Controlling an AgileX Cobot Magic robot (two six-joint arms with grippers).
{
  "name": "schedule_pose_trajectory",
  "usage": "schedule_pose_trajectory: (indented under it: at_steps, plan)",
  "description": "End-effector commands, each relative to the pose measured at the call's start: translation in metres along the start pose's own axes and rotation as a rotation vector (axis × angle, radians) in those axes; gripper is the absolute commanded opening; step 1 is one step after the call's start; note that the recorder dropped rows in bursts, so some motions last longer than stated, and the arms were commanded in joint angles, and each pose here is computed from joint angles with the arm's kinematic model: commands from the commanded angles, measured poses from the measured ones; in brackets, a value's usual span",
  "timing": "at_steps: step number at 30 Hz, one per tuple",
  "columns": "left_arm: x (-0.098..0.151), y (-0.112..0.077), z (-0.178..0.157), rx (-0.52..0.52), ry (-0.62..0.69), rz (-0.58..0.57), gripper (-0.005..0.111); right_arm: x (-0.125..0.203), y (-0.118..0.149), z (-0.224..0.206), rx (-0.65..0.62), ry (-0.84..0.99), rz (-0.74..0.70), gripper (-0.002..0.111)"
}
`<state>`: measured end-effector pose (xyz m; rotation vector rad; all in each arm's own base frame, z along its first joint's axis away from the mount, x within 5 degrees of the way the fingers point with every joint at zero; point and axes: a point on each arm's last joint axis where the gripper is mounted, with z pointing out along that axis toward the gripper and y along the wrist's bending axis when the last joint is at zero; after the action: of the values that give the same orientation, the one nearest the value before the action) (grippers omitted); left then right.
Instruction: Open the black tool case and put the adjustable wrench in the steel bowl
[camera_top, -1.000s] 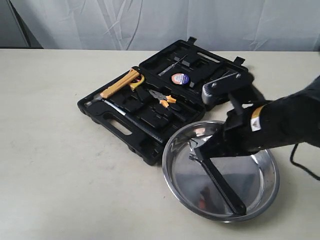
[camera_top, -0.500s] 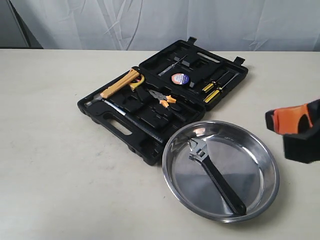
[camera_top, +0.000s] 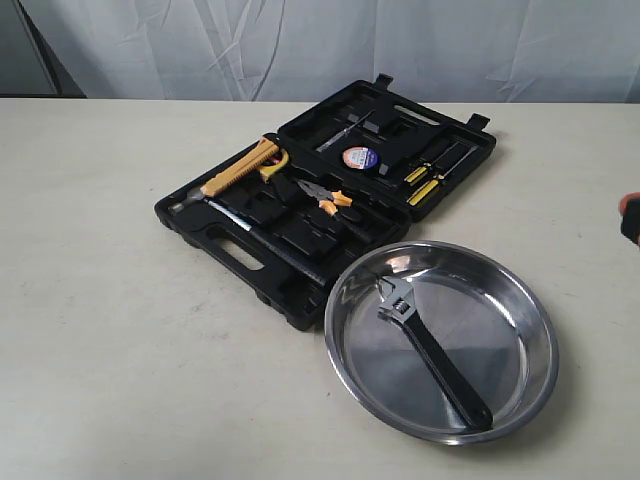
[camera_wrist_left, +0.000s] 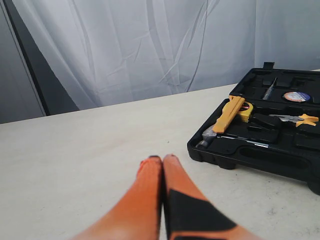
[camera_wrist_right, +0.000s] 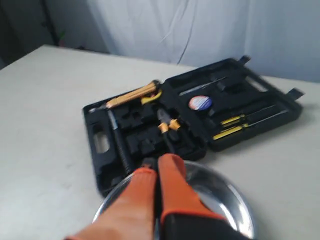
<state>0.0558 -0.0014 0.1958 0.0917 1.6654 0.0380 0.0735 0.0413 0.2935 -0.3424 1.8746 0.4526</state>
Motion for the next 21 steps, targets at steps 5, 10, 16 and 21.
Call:
schedule_pose_trajectory:
  at_steps: [5, 10, 16, 21]
  plan:
    - [-0.001, 0.000, 0.000, 0.004, -0.005, -0.003, 0.000, 0.073, -0.031, 0.003, 0.238, -0.440, 0.017, 0.000]
    - [-0.001, 0.000, 0.000, 0.004, -0.005, -0.003, 0.000, 0.080, -0.034, -0.007, 0.328, -0.466, 0.014, 0.000]
    - [-0.001, 0.000, 0.000, 0.004, -0.005, -0.003, 0.000, 0.083, -0.037, -0.007, 0.394, -0.436, 0.031, 0.000]
    - [-0.001, 0.000, 0.000, 0.004, -0.005, -0.003, 0.000, 0.083, -0.037, -0.007, 0.394, -0.436, 0.031, 0.000]
